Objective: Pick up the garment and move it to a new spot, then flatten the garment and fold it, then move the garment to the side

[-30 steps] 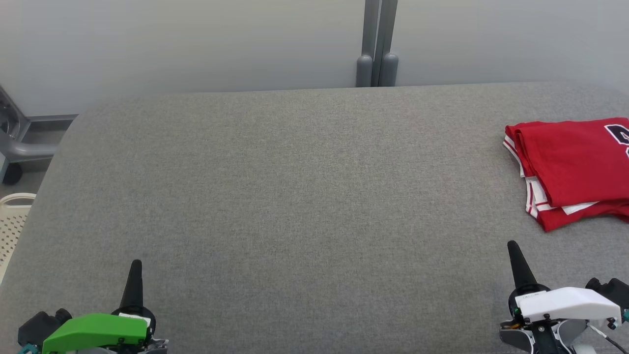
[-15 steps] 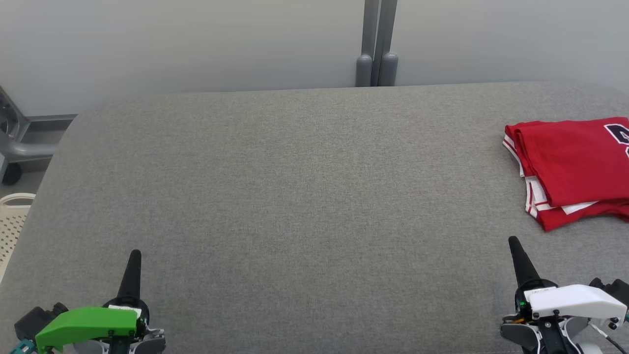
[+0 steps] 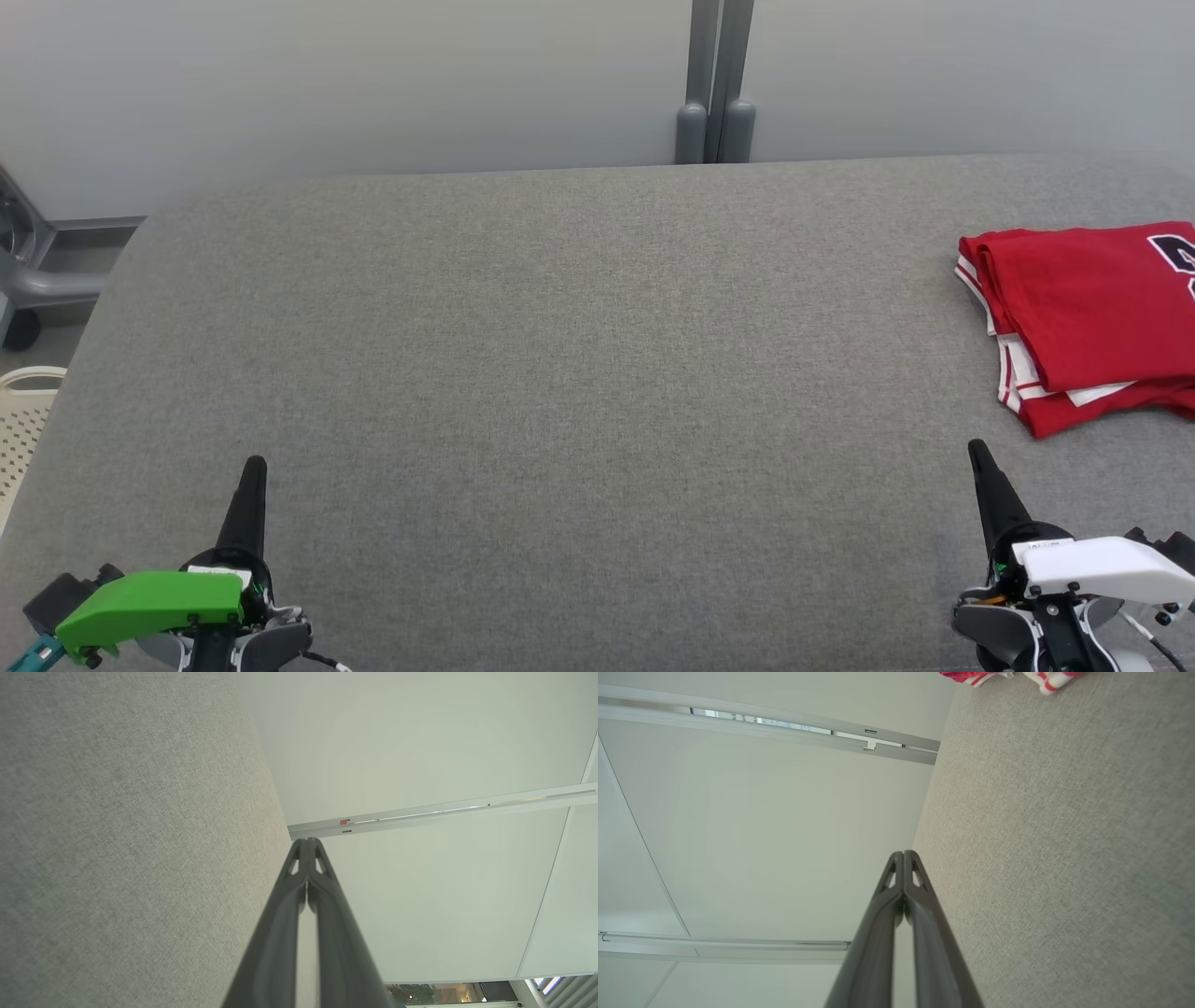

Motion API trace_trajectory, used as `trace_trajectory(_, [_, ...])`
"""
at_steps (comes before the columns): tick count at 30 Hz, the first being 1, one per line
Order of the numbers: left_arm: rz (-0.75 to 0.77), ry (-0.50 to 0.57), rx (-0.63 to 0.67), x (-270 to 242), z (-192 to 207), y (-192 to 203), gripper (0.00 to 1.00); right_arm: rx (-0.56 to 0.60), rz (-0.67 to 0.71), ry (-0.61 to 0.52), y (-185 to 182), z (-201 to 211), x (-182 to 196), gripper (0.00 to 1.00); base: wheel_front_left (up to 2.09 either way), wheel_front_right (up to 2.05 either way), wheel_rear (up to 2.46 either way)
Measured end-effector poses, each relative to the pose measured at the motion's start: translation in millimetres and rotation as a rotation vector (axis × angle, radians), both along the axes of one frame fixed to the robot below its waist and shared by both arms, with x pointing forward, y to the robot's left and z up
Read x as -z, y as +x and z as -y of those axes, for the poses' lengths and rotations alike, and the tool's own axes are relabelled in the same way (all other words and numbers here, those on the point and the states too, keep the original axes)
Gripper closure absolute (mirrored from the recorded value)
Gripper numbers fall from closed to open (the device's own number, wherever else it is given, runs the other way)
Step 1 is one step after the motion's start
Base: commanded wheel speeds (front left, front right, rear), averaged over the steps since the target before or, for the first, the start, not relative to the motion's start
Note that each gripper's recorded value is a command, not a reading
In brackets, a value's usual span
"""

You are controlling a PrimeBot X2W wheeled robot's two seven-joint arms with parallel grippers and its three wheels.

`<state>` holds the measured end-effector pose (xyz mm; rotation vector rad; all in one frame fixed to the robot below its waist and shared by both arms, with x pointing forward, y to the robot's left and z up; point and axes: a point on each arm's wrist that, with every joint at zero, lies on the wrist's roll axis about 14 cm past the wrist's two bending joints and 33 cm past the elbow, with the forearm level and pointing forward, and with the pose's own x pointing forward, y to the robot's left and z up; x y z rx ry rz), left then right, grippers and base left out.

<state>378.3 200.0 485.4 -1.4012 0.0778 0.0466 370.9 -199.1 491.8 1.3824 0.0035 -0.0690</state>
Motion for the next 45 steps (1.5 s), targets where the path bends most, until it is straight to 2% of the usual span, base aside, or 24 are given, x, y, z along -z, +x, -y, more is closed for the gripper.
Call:
trace_trajectory(26, [0.063,-0.173,0.02,-18.2,2.1,8.6,1.0,-0.003,0.048,0.187,1.8,0.9,-12.2,1.0,0.0,0.0,0.0])
trace_trajectory(45, [0.067,-0.178,0.02,-19.1,2.2,9.1,1.0,-0.003,0.05,0.19,1.9,1.1,-12.7,1.0,0.0,0.0,0.0])
